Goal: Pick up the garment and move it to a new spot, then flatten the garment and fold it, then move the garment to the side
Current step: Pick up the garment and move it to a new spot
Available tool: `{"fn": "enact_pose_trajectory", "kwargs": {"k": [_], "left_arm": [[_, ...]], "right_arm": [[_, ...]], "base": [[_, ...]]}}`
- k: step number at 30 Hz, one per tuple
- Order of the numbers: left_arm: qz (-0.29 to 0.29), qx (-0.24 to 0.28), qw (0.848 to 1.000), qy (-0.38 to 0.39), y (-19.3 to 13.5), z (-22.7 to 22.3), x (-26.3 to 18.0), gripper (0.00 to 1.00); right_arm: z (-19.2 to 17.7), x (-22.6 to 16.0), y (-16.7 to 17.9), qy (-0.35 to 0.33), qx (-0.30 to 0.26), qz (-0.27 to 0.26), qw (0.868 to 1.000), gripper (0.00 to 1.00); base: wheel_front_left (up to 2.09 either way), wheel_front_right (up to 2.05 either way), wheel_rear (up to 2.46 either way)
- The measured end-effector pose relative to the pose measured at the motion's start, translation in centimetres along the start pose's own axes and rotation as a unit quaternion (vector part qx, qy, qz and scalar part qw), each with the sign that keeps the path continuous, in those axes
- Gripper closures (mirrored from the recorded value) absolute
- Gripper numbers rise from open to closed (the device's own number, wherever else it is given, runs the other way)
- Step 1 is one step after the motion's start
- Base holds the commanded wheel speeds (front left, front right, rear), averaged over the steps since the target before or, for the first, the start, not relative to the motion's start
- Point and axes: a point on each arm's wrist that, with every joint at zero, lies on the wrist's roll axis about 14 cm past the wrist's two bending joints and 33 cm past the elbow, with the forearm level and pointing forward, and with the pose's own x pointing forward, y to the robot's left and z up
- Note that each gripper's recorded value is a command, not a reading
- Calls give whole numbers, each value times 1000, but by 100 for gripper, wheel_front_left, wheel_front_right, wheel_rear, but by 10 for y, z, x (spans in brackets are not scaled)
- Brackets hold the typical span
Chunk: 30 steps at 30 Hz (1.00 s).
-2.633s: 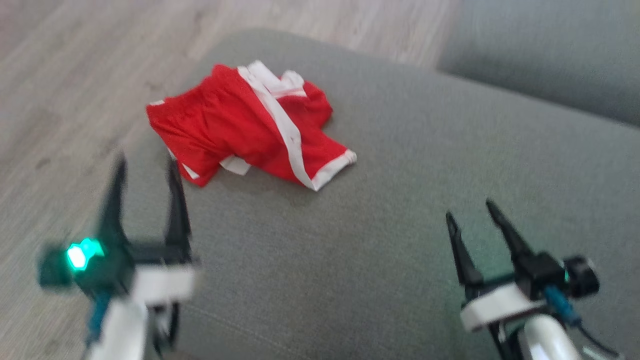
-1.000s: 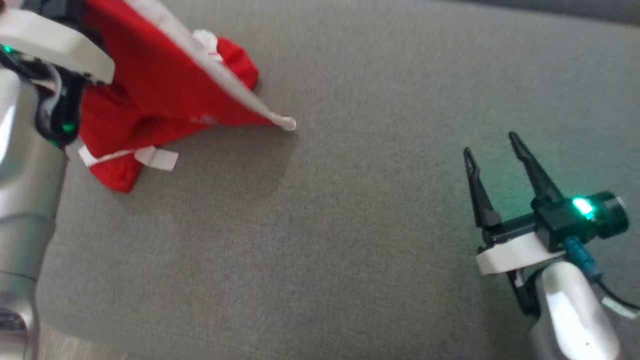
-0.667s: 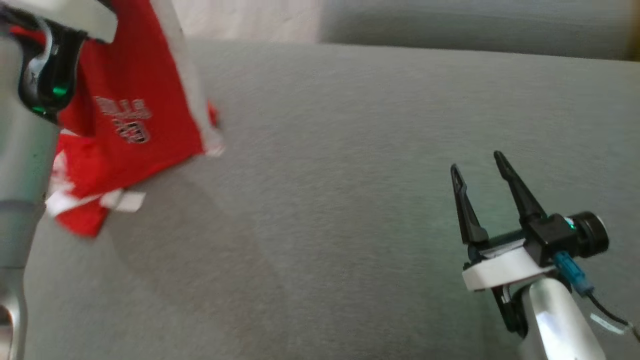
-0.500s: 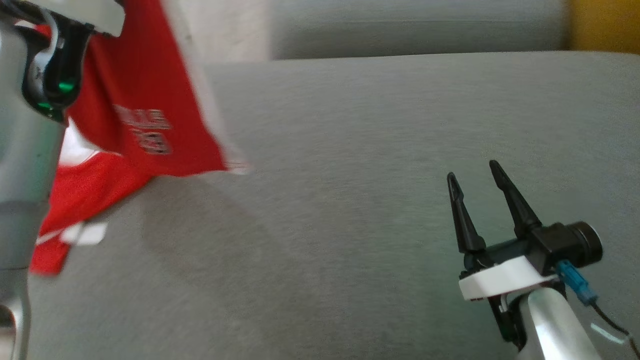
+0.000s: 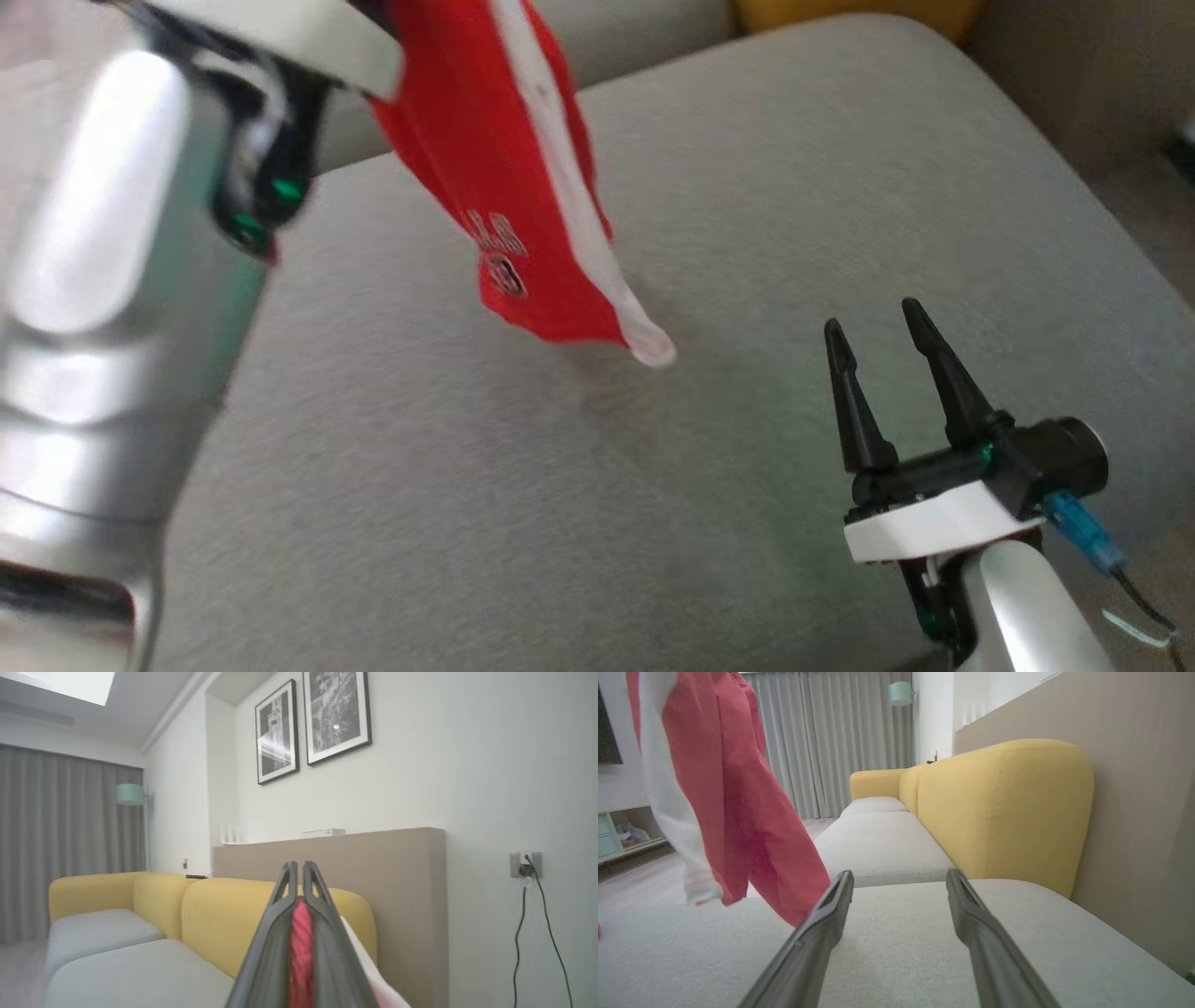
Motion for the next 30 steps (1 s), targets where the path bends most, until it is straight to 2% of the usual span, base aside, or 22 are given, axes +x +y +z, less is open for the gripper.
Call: {"fn": "enact_pose_trajectory", "kwargs": {"k": [4,7,10,11,14,15,16,19,24,30], "left_arm": [[-22,-24,999,19,-17,-56,1,100],[-17,-50,997,58,-18,-119,-22,100],[-7,-86,990,114,-28,-185,-64,100],[9,-110,981,161,-37,-221,-100,100],[41,-128,964,230,-49,-261,-155,100],[57,-136,959,240,-51,-265,-169,64],[75,-143,957,242,-51,-265,-178,0],[107,-149,955,233,-47,-258,-191,0],[177,-107,957,205,-28,-227,-226,0],[284,-44,941,179,2,-183,-286,0]], "right_arm": [[-6,-1,-12,12,1,-21,1000,0],[-14,6,-17,24,0,-26,999,0],[-23,11,-16,38,-1,-24,999,0],[-29,14,-12,46,2,-18,999,0],[-36,18,-4,54,10,-6,998,0],[-39,20,-1,57,12,-1,998,0],[-40,21,2,58,14,3,998,0],[-42,23,7,60,17,11,998,0],[-46,21,21,65,18,32,997,0],[-53,9,49,75,22,73,994,0]], "base": [[0,0,0],[0,0,0],[0,0,0],[0,0,0],[0,0,0],[0,0,0],[0,0,0],[0,0,0],[0,0,0],[0,0,0]]}}
